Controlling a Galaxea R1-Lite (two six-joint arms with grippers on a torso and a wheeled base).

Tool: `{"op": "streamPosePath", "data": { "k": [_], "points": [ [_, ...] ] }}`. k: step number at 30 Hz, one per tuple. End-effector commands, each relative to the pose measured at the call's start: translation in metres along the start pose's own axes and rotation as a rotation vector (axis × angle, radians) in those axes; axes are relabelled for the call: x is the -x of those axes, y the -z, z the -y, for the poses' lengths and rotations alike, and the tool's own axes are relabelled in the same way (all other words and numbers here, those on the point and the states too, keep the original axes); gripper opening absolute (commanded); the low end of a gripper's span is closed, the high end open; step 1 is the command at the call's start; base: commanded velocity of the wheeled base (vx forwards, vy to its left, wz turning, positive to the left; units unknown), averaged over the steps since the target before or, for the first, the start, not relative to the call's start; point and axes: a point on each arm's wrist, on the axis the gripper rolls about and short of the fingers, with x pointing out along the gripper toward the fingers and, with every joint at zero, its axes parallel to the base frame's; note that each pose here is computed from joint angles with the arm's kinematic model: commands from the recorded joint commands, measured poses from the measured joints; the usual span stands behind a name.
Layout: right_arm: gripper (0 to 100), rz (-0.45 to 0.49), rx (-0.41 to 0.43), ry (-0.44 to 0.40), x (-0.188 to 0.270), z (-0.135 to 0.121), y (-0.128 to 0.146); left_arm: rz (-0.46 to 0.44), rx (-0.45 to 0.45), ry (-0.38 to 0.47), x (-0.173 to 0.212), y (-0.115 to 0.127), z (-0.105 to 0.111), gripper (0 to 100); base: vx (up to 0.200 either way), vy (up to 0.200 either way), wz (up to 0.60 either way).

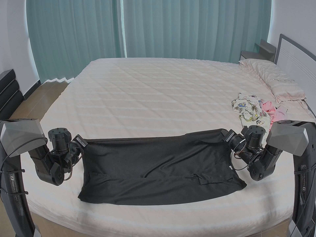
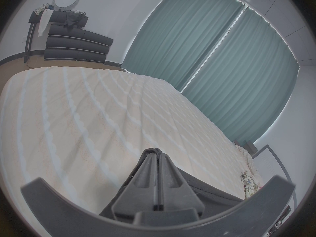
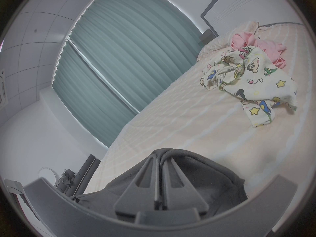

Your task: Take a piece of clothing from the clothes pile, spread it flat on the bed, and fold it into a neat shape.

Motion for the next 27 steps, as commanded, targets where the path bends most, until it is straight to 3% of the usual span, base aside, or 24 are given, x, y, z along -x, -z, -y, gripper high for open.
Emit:
{"op": "streamPosePath", "data": {
  "k": [1, 18, 27],
  "points": [
    [0, 0.017, 0.0, -0.013, -0.003, -0.001, -0.002, -0.003, -0.001, -0.002, 0.0, 0.001, -0.001, 0, 0.0, 0.0, 0.0],
    [0, 0.074, 0.003, -0.053, -0.01, -0.006, -0.012, 0.059, 0.015, 0.006, 0.013, -0.015, 0.009, 0, 0.0, 0.0, 0.0],
    [0, 0.067, 0.004, -0.047, -0.008, -0.006, -0.011, 0.039, 0.009, -0.004, 0.014, -0.011, 0.006, 0, 0.0, 0.0, 0.0]
  ]
}}
